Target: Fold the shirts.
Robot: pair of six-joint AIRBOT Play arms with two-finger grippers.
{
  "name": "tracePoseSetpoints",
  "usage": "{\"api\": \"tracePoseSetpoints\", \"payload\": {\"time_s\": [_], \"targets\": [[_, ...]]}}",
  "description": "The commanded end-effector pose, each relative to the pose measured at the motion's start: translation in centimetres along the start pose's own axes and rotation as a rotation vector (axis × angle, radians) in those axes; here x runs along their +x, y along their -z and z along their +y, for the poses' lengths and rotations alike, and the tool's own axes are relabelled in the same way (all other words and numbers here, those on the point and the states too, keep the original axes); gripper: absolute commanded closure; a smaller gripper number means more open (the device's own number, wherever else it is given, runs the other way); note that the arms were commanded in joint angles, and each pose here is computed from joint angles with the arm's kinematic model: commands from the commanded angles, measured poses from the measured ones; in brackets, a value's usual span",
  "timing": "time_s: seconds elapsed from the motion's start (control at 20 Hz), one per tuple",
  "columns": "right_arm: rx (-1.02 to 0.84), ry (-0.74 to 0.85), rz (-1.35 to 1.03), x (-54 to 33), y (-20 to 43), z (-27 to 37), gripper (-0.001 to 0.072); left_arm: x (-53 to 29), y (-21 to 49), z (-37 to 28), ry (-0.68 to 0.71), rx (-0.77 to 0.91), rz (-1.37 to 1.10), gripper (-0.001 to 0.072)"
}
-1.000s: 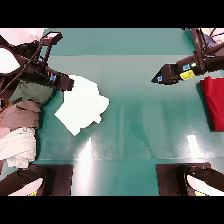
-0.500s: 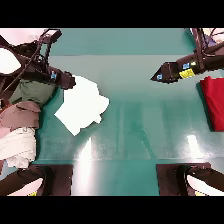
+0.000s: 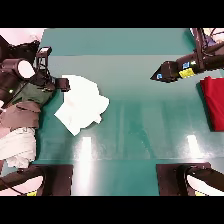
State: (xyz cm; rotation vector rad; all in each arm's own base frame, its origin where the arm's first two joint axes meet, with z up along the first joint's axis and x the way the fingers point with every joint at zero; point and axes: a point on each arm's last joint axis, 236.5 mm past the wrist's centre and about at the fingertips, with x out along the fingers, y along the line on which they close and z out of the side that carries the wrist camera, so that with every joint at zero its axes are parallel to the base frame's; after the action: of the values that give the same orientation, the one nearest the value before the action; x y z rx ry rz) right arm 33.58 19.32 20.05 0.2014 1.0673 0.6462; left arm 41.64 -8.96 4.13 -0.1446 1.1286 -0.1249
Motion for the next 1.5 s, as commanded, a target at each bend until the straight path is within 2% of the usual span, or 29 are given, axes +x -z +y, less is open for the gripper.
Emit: {"api": "tracePoseSetpoints", "payload": {"time_s": [0.0, 0.15, 0.2, 0.3, 0.35, 0.4, 0.45, 0.5, 0.6, 0.7, 0.9, 1.05, 1.2, 1.35, 1.45], "targets": [[-0.001, -0.001, 0.000, 0.0, 0.0, 0.1, 0.0694, 3.1, -0.2, 1.4, 0.006, -0.081, 0.017, 0.0076], [-0.002, -0.001, 0.000, 0.0, 0.0, 0.1, 0.0694, 5.5, 0.6, 0.9, 0.035, -0.117, 0.065, 0.0076], [-0.002, -0.001, 0.000, 0.0, 0.0, 0.1, 0.0695, 6.0, 0.9, 0.7, 0.042, -0.127, 0.077, 0.0105], [-0.002, -0.001, 0.000, 0.0, 0.0, 0.1, 0.0694, 6.3, 0.5, 0.5, 0.054, -0.137, 0.064, 0.0109], [-0.002, -0.001, 0.000, 0.0, 0.0, 0.1, 0.0694, 6.3, 0.3, 0.4, 0.060, -0.140, 0.056, 0.0329], [-0.002, -0.001, 0.000, 0.0, 0.0, 0.1, 0.0694, 6.3, 0.1, 0.4, 0.060, -0.141, 0.049, 0.0505], [-0.002, -0.001, -0.001, 0.0, 0.0, 0.1, 0.0694, 6.2, 0.0, 0.3, 0.063, -0.142, 0.046, 0.0621], [-0.002, 0.000, -0.002, -0.1, 0.0, 0.1, 0.0694, 6.1, 0.0, 0.1, 0.070, -0.146, 0.049, 0.0678], [-0.007, 0.005, -0.022, -0.7, -0.5, 0.1, 0.0694, 4.5, -1.0, -1.2, 0.113, -0.119, 0.043, 0.0678], [-0.019, 0.018, -0.103, -2.9, -2.3, 0.2, 0.0694, 0.0, -4.3, -4.4, 0.212, -0.031, -0.063, 0.0679], [-0.055, 0.069, -0.386, -10.8, -7.2, 0.8, 0.0695, -16.3, -9.1, -14.8, 0.475, 0.256, -0.373, 0.0679], [-0.078, 0.109, -0.536, -15.9, -8.7, 1.3, 0.0694, -28.8, -6.8, -23.6, 0.695, 0.503, -0.545, 0.0679], [-0.087, 0.141, -0.613, -19.1, -8.7, 1.6, 0.0694, -37.4, -3.5, -29.2, 0.855, 0.646, -0.670, 0.0679], [-0.085, 0.169, -0.656, -21.0, -8.2, 1.6, 0.0694, -40.9, -1.0, -32.2, 0.955, 0.738, -0.740, 0.0679], [-0.082, 0.186, -0.677, -22.0, -7.9, 1.6, 0.0694, -39.7, -0.4, -32.5, 0.945, 0.773, -0.702, 0.0679]]}}
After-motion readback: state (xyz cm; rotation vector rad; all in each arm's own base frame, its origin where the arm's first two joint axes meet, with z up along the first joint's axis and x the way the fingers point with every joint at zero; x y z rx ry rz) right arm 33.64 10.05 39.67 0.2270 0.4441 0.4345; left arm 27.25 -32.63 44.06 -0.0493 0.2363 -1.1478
